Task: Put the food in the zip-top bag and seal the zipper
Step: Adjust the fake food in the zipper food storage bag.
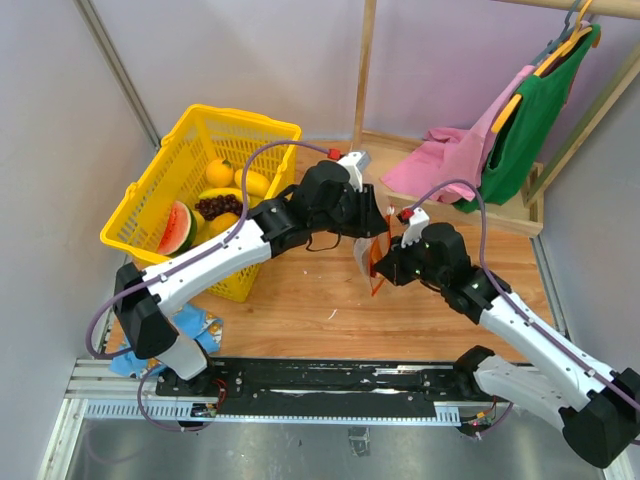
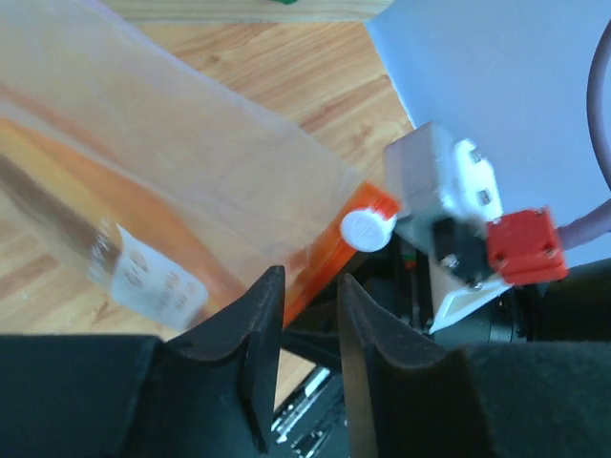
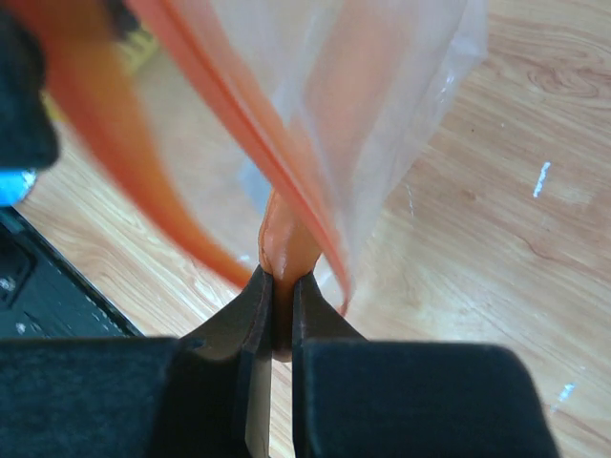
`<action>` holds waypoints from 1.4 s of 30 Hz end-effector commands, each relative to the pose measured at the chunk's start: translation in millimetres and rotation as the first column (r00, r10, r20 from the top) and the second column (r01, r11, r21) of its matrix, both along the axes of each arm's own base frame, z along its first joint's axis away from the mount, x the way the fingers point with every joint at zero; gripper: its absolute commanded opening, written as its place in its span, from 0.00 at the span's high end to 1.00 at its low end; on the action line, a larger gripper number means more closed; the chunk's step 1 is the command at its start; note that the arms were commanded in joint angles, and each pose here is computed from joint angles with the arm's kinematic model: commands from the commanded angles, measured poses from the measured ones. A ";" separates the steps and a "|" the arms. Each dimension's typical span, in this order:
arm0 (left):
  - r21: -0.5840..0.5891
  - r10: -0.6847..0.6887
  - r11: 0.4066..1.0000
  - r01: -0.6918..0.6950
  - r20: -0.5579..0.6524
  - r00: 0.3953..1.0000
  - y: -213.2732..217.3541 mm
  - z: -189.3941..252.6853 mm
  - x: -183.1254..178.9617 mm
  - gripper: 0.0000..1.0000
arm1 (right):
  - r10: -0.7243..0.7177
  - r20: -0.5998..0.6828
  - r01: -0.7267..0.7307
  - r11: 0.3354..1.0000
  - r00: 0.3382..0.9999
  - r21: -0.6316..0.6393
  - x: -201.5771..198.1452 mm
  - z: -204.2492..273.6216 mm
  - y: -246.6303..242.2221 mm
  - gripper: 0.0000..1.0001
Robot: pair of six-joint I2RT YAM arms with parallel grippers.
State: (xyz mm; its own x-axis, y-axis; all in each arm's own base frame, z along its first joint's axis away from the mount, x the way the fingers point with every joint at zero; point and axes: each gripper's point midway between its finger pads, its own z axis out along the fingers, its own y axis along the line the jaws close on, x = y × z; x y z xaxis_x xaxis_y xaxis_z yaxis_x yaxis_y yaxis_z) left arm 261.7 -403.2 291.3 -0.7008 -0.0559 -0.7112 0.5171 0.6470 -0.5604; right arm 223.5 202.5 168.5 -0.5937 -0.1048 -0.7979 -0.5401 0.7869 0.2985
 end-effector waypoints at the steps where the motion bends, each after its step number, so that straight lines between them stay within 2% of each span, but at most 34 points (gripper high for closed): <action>1: -0.116 0.058 0.992 -0.054 0.036 0.998 17.0 26.6 1.1 0.64 | -0.098 0.067 0.085 0.981 0.993 0.173 18.9 22.4 6.5 0.99; 3: -0.135 0.090 0.987 -0.089 0.005 0.996 28.4 14.3 1.6 0.58 | -0.121 0.057 0.106 0.970 0.991 0.220 19.6 20.4 7.9 0.99; 4: -0.147 0.110 0.983 -0.110 -0.010 0.994 34.3 10.1 2.0 0.51 | -0.130 0.054 0.113 0.964 0.990 0.241 19.8 19.1 8.6 0.99; 6: -0.166 0.145 0.975 -0.149 -0.035 0.989 46.0 1.5 0.9 0.45 | -0.162 0.035 0.147 0.952 0.986 0.270 21.2 13.1 7.2 0.99; 11: -0.147 0.189 0.968 -0.202 -0.100 0.977 62.8 -38.8 -4.3 0.39 | -0.253 0.000 0.239 0.916 0.968 0.323 30.2 -11.1 1.6 0.99; 15: -0.113 0.188 0.974 -0.198 -0.098 0.977 66.8 -73.3 -6.4 0.34 | -0.263 0.005 0.236 0.874 0.965 0.424 33.2 -4.4 5.0 0.99; 20: -0.061 0.183 0.981 -0.183 -0.006 0.983 74.5 -104.3 -1.6 0.30 | -0.352 0.028 0.296 0.826 0.936 0.480 40.1 6.5 -7.3 0.99; 25: 0.009 0.135 0.990 -0.137 0.136 0.981 76.8 -121.0 4.0 0.27 | -0.368 0.009 0.312 0.800 0.930 0.513 41.8 9.3 -7.8 0.99; 29: 0.084 0.079 0.991 -0.106 0.280 0.957 76.3 -132.9 4.1 0.25 | -0.372 -0.012 0.320 0.781 0.928 0.536 42.0 11.7 -7.1 0.99; 35: 0.093 -0.002 0.995 -0.041 0.424 0.906 73.0 -144.8 -5.8 0.25 | -0.383 -0.022 0.332 0.768 0.923 0.547 42.8 13.1 -8.6 0.99; 38: 0.121 -0.027 0.992 -0.032 0.455 0.890 75.0 -158.3 -8.2 0.25 | -0.384 -0.024 0.333 0.767 0.923 0.548 42.6 12.7 -8.9 0.99; 42: 0.177 -0.004 0.980 -0.096 0.494 0.870 81.6 -173.1 4.7 0.27 | -0.382 -0.025 0.333 0.768 0.924 0.548 42.7 12.1 -8.8 0.99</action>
